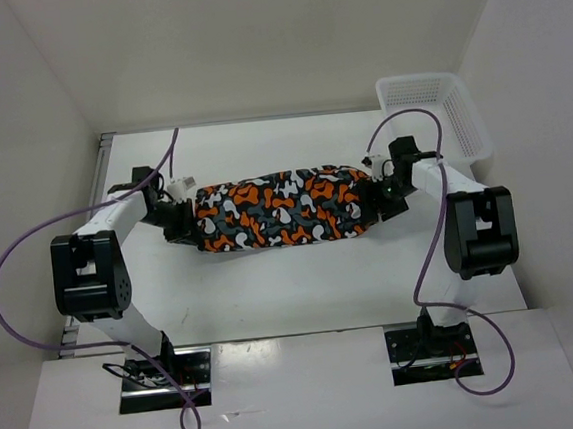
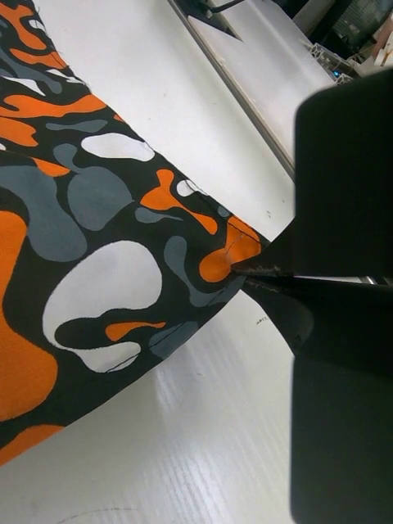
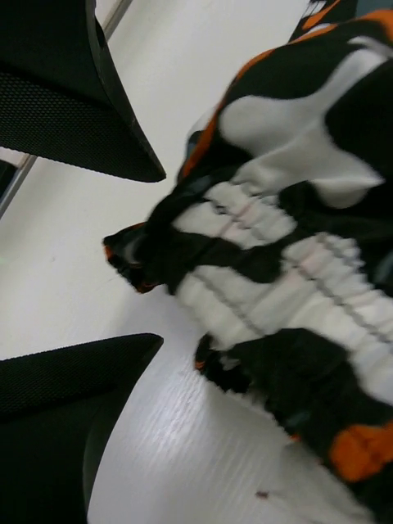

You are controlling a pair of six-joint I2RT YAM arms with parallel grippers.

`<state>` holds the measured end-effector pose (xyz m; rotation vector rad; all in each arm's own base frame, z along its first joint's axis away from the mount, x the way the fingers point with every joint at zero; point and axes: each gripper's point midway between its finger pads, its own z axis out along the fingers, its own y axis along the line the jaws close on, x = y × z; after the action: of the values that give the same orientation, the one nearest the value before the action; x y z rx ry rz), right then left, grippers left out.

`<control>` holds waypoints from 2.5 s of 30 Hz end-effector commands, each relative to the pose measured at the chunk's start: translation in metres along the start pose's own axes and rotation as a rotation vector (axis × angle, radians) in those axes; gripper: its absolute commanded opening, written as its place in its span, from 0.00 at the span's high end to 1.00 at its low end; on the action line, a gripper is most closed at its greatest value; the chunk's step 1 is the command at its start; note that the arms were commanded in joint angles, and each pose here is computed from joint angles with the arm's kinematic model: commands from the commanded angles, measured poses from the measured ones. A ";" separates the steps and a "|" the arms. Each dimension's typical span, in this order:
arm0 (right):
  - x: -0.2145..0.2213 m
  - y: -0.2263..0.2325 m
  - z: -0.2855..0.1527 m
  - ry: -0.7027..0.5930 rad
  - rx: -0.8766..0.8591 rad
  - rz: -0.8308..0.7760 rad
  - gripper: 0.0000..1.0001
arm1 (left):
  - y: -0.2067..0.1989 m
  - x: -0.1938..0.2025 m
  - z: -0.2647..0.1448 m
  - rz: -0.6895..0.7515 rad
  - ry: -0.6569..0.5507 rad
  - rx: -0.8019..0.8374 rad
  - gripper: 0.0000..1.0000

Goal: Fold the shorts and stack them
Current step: Flatten the shorts out

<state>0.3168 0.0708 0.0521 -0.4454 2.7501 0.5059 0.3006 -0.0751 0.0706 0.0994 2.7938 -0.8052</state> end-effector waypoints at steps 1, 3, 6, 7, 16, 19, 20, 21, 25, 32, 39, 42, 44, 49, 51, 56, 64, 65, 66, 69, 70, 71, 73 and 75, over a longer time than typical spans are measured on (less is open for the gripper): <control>-0.033 0.012 0.000 -0.072 -0.075 -0.011 0.22 | -0.004 0.003 -0.001 -0.014 0.024 0.024 1.00; -0.037 0.013 0.006 -0.064 -0.101 0.004 0.31 | -0.005 0.000 -0.002 -0.009 0.016 0.024 1.00; -0.036 0.011 0.016 -0.047 -0.115 0.013 0.62 | -0.003 -0.002 0.000 -0.009 0.016 0.024 1.00; -0.043 0.010 0.013 -0.063 -0.112 0.005 0.74 | -0.003 -0.002 0.000 -0.009 0.016 0.024 1.00; -0.235 0.058 -0.095 -0.482 -0.271 -0.082 1.00 | 0.001 -0.166 -0.095 0.153 -0.373 -0.119 1.00; -0.304 0.092 -0.180 -0.742 -0.342 -0.140 1.00 | -0.040 -0.261 -0.209 0.333 -0.714 -0.182 1.00; -0.314 0.097 -0.196 -0.793 -0.343 -0.162 1.00 | -0.050 -0.272 -0.237 0.369 -0.788 -0.198 1.00; -0.316 0.108 -0.219 -0.835 -0.350 -0.200 1.00 | -0.075 -0.281 -0.277 0.434 -0.889 -0.211 1.00; -0.288 0.121 -0.233 -0.820 -0.354 -0.231 1.00 | -0.097 -0.249 -0.295 0.447 -0.889 -0.181 1.00; -0.159 0.101 -0.138 -0.495 -0.309 -0.171 1.00 | -0.063 -0.126 -0.210 0.276 -0.635 -0.210 1.00; 0.002 0.075 -0.050 -0.011 -0.121 -0.453 1.00 | -0.006 0.010 -0.118 0.060 -0.262 -0.294 1.00; 0.048 0.063 -0.038 0.155 -0.104 -0.564 1.00 | 0.009 0.045 -0.098 0.028 -0.132 -0.350 1.00; 0.068 0.055 -0.036 0.236 -0.095 -0.635 1.00 | 0.022 0.065 -0.085 0.021 -0.053 -0.405 1.00; 0.103 0.043 -0.034 0.399 -0.055 -0.699 0.95 | 0.028 0.077 -0.080 0.055 -0.020 -0.465 1.00; 0.107 0.036 -0.036 0.419 -0.028 -0.714 0.80 | 0.032 0.084 -0.081 0.058 -0.001 -0.500 1.00; 0.104 0.040 -0.051 0.418 -0.010 -0.745 0.29 | 0.022 0.119 -0.085 0.098 0.090 -0.511 0.78; 0.041 0.053 -0.113 0.197 0.138 -0.794 0.15 | -0.032 0.076 -0.127 0.163 -0.099 -0.389 0.39; 0.014 0.063 -0.114 0.095 0.139 -0.766 0.15 | -0.033 0.053 -0.126 0.187 -0.164 -0.389 0.32; -0.006 0.075 -0.107 0.015 0.102 -0.718 0.15 | -0.027 0.003 -0.120 0.232 -0.297 -0.407 0.32; -0.088 0.081 -0.078 -0.210 0.128 -0.527 0.10 | -0.012 -0.077 -0.087 0.295 -0.432 -0.453 0.30; -0.122 0.080 -0.065 -0.295 0.144 -0.441 0.10 | -0.011 -0.093 -0.079 0.305 -0.441 -0.460 0.30; -0.134 0.073 -0.059 -0.318 0.161 -0.402 0.10 | -0.007 -0.104 -0.072 0.304 -0.437 -0.460 0.30; -0.158 0.061 -0.053 -0.362 0.199 -0.312 0.10 | 0.005 -0.118 -0.044 0.296 -0.386 -0.468 0.30; -0.175 0.043 -0.030 -0.375 0.232 -0.234 0.10 | 0.011 -0.129 -0.022 0.309 -0.384 -0.481 0.30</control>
<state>0.3957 0.1357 0.1441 -0.8505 2.3947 0.1810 0.3845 -0.0480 0.1094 0.2466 2.5545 -0.0989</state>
